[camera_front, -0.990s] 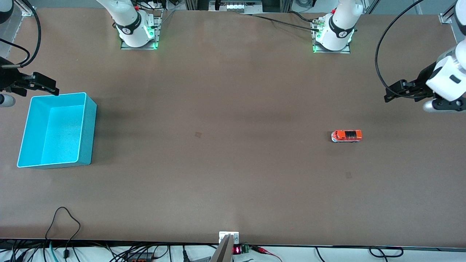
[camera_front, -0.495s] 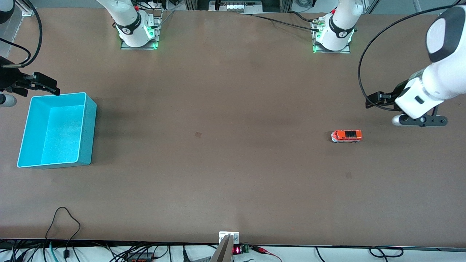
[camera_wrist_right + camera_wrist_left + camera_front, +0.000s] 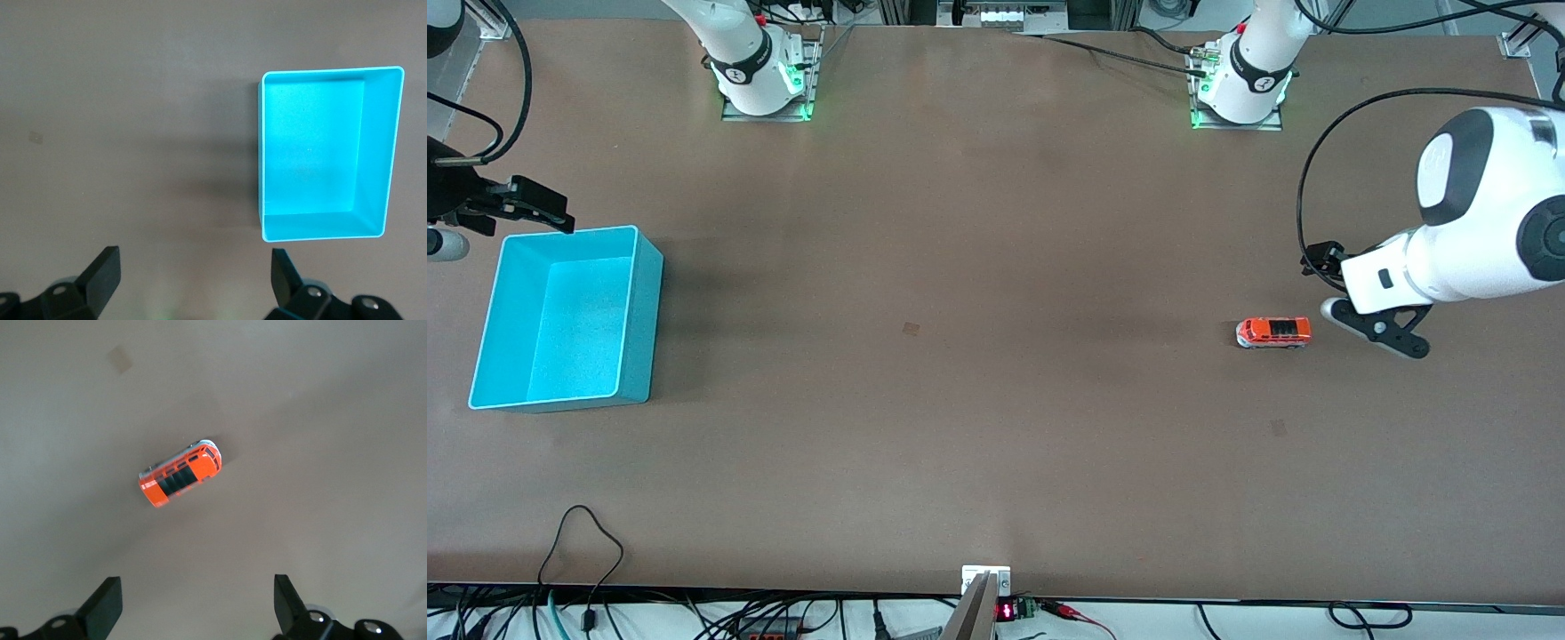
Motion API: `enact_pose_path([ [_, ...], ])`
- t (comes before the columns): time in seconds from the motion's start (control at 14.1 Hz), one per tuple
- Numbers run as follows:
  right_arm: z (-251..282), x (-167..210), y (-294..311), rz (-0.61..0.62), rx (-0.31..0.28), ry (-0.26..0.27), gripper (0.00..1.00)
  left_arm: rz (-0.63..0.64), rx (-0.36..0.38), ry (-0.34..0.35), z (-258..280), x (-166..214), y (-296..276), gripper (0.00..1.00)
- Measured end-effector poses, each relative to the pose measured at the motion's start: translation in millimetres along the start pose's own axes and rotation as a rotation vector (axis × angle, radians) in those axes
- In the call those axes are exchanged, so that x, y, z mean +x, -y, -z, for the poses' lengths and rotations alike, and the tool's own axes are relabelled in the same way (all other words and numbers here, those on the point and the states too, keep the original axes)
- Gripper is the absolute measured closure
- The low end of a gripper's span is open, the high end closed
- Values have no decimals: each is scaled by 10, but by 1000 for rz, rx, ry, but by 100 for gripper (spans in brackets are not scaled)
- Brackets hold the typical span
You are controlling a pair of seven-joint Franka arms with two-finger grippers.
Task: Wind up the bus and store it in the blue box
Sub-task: 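Reach the left gripper down toward the orange toy bus, then lower the left gripper over the bus and close on it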
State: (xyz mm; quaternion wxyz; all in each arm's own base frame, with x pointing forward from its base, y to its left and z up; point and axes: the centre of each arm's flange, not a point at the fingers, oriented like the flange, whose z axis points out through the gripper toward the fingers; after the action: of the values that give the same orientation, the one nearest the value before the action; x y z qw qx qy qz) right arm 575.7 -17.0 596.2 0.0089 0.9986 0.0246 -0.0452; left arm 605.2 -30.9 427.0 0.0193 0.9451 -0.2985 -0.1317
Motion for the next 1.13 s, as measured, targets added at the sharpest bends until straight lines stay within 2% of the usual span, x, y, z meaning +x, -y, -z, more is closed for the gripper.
enact_pose_path([
  [0.21, 2, 4, 58, 11, 0, 0, 0, -326, 20, -15, -226, 97, 146, 0],
  [0.35, 2, 4, 62, 11, 0, 0, 0, -473, 21, -13, -476, 126, 228, 0],
  [0.5, 2, 4, 60, 10, 0, 0, 0, -596, 58, 7, -776, 149, 266, 0],
  [0.64, 2, 4, 60, 10, 0, 0, 0, -663, 91, 24, -1064, 143, 259, 0],
  [0.92, -31, 13, 63, 11, 1, 8, 0, -830, 164, -24, -1467, 140, 213, 0],
  [1.13, -221, 44, 93, 17, 5, 75, 0, -861, 179, -43, -1624, 98, 202, 0],
])
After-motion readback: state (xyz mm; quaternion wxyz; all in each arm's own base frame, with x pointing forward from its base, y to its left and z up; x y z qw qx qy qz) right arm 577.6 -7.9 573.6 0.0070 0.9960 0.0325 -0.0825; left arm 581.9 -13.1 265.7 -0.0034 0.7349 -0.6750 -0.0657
